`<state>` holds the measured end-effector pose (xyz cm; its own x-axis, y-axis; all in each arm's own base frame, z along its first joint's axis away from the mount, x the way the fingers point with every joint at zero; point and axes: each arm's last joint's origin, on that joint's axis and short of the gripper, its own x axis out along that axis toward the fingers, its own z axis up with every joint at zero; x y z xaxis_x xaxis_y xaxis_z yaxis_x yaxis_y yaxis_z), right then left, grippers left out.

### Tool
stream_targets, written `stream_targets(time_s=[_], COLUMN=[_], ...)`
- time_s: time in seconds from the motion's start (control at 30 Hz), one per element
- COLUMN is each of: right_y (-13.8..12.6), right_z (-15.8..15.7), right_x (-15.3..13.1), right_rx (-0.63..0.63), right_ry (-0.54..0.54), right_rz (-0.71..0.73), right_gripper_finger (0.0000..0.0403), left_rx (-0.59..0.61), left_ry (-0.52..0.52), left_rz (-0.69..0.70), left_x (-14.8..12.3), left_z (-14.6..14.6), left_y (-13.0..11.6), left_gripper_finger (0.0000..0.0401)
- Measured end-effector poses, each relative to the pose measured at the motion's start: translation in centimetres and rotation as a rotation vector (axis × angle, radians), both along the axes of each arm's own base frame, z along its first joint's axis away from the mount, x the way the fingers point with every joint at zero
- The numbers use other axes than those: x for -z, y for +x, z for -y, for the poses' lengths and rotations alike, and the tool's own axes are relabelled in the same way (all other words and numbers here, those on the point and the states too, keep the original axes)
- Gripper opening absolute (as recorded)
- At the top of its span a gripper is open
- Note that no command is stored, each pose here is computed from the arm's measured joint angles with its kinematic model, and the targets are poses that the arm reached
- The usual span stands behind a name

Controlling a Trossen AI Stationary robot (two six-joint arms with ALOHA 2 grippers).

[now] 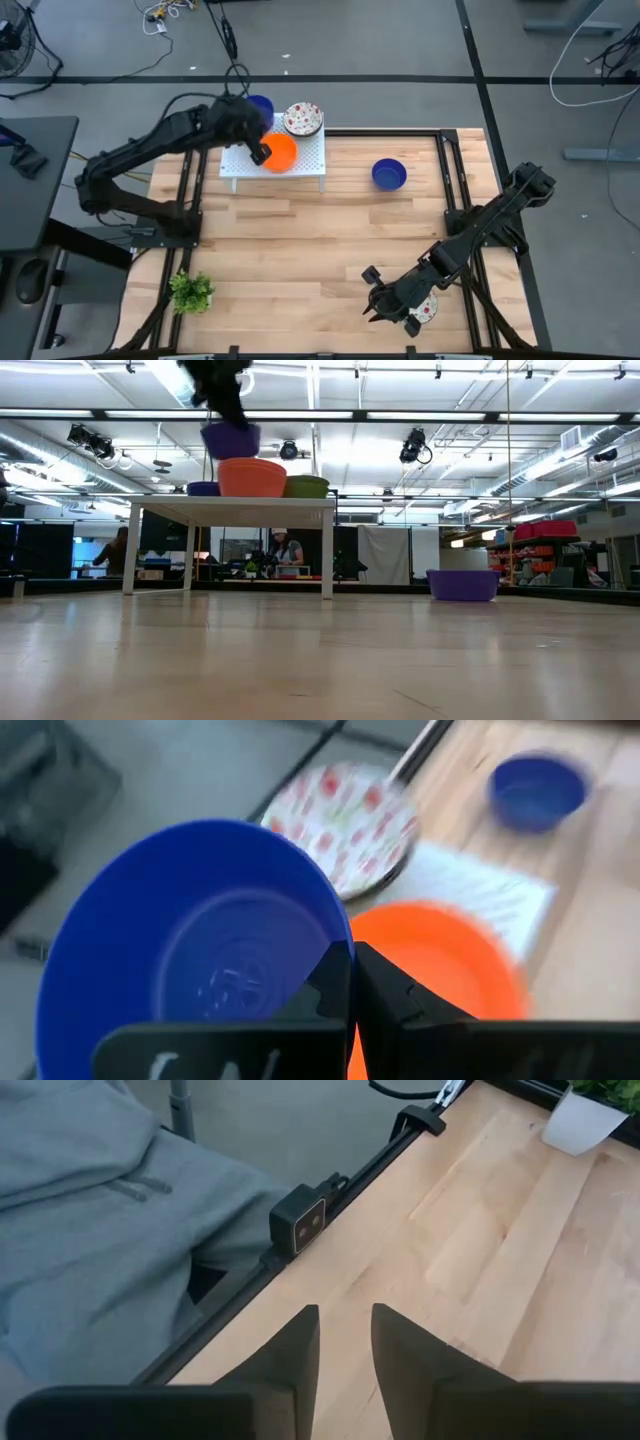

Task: Pick & Place Mini bowls
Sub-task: Stack the blue bowl on top of the blue bowls on the shelf

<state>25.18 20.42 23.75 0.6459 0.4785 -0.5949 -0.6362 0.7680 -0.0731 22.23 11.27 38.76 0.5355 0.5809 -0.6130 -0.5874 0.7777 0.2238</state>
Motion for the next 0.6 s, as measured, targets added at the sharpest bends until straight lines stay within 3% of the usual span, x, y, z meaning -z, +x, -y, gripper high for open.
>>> stream_targets(time_s=[0.27, 0.6], right_y=[0.0, 0.0], right_z=[0.0, 0.0], right_x=[0.1, 0.1], right_rx=[0.001, 0.002], right_ry=[-0.003, -0.002], right_rz=[-0.007, -0.006], right_gripper_finger=[0.0096, 0.0096], left_rx=[-0.142, -0.152], left_ry=[-0.07, -0.096], left_rz=[-0.075, -0.056], left_x=[3.4, 6.0], left_z=[-3.4, -4.7], left_y=[-1.4, -1.6], left_gripper_finger=[0.0008, 0.0015])
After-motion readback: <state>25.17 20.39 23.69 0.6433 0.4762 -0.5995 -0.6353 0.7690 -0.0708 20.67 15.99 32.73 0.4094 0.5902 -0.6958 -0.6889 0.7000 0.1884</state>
